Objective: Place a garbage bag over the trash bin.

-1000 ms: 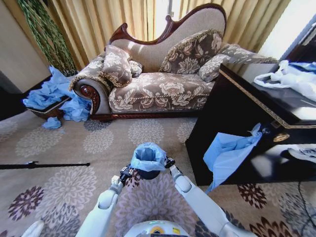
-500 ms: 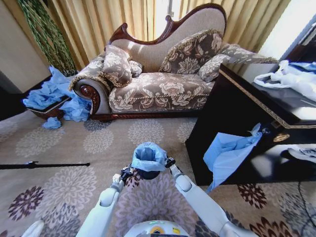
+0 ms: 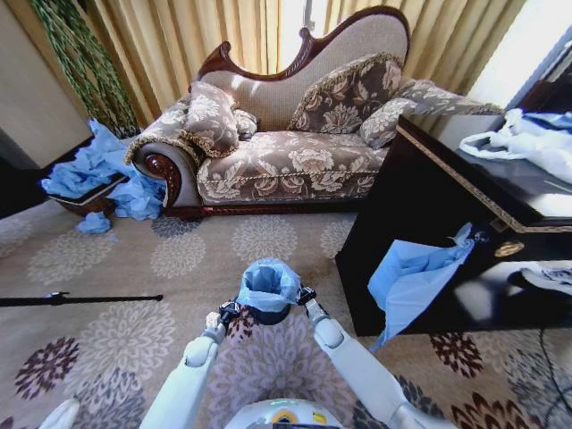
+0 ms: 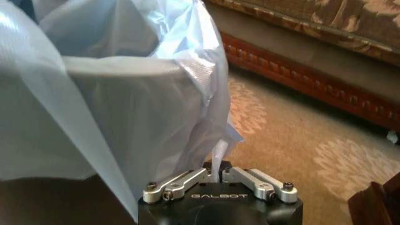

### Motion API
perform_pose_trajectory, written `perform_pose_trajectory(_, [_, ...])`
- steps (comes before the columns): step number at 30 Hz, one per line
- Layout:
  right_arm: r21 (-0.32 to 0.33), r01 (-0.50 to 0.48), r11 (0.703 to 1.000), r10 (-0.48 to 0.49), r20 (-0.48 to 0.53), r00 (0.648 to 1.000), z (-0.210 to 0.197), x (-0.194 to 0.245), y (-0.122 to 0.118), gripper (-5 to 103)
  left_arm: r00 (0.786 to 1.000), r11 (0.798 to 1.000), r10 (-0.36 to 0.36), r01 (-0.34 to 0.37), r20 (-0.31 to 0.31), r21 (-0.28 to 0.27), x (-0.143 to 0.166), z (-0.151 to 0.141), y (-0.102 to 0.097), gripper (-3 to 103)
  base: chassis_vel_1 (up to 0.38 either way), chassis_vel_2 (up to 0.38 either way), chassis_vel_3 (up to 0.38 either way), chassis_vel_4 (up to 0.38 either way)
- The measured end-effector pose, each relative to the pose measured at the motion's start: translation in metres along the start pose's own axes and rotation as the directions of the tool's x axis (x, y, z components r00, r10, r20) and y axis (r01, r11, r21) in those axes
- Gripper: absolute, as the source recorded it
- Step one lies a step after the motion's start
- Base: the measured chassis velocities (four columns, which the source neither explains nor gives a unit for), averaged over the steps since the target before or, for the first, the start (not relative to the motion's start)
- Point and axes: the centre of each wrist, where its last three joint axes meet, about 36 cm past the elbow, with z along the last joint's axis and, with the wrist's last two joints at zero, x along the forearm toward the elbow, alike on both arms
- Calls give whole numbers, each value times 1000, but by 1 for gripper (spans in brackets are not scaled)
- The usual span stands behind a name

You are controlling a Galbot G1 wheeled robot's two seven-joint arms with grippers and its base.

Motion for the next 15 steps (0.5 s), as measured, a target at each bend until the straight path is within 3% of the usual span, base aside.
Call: perform_pose_trajectory(15, [15,3,1000,-3,-8,1000,14,-8,5,0,1000,1000,-3,3,-15,-12,5,13,4,0,0,0,0,0])
